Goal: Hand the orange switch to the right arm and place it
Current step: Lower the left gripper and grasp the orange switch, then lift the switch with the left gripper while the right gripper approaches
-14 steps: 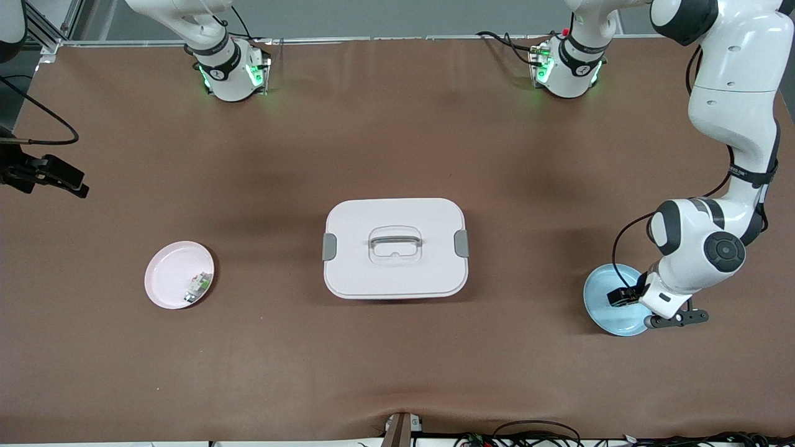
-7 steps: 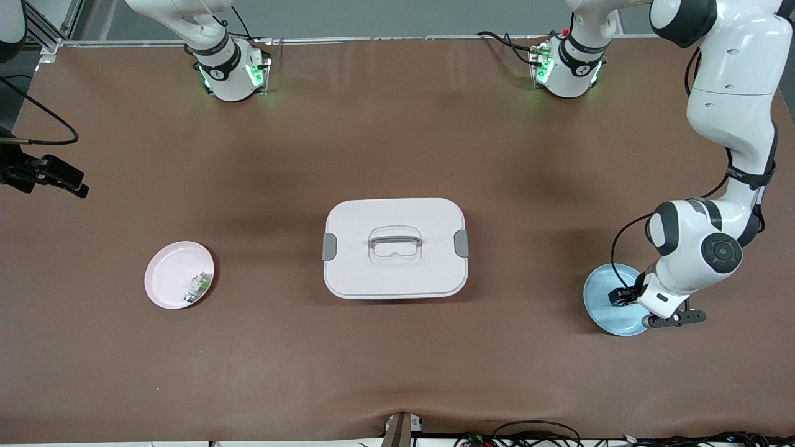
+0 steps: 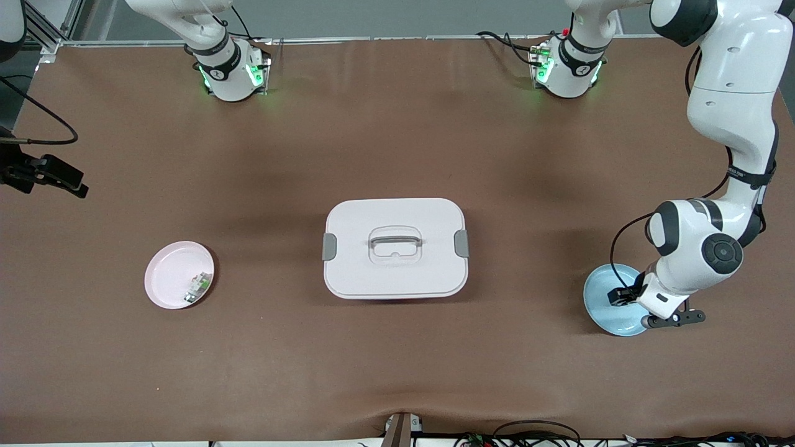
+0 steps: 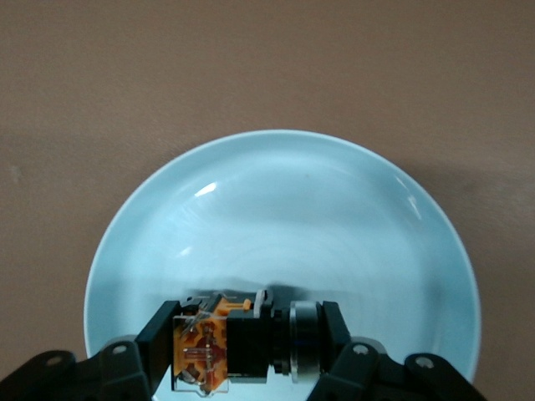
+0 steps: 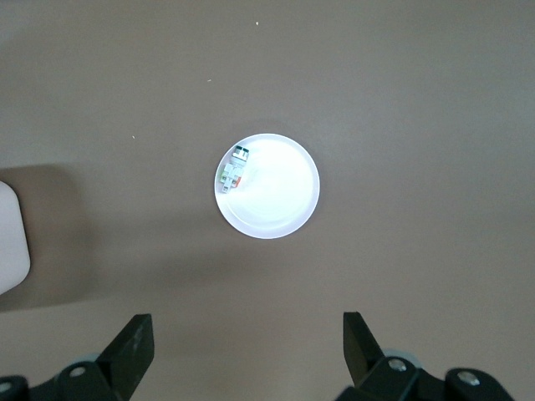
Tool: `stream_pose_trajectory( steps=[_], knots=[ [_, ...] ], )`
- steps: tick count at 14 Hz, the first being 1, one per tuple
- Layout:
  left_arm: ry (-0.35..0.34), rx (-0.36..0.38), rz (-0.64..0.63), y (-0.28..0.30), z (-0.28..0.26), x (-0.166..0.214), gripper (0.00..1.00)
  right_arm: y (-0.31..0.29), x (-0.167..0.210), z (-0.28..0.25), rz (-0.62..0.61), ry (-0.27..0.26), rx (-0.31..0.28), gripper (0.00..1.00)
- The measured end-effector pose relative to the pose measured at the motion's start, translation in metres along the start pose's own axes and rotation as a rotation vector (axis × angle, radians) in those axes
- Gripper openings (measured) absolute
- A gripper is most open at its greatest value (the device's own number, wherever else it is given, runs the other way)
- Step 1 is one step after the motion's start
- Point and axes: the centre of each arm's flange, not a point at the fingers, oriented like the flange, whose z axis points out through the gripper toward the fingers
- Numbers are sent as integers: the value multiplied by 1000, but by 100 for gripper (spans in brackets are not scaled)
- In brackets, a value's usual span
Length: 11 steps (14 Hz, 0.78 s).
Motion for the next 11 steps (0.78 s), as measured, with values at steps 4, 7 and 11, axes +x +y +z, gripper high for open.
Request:
stream_pose_trajectory(
  steps=[4, 7, 11],
  knots=[
    [-48, -51, -37, 30, -55, 0, 72, -3, 3, 6, -4, -10, -1, 100],
    [-85, -125, -97, 48, -92, -4, 72, -9, 6, 14, -14, -21, -3, 100],
    [-129, -193, -193, 87, -136, -14, 72, -27, 9, 23, -42, -37, 1, 100]
  ],
)
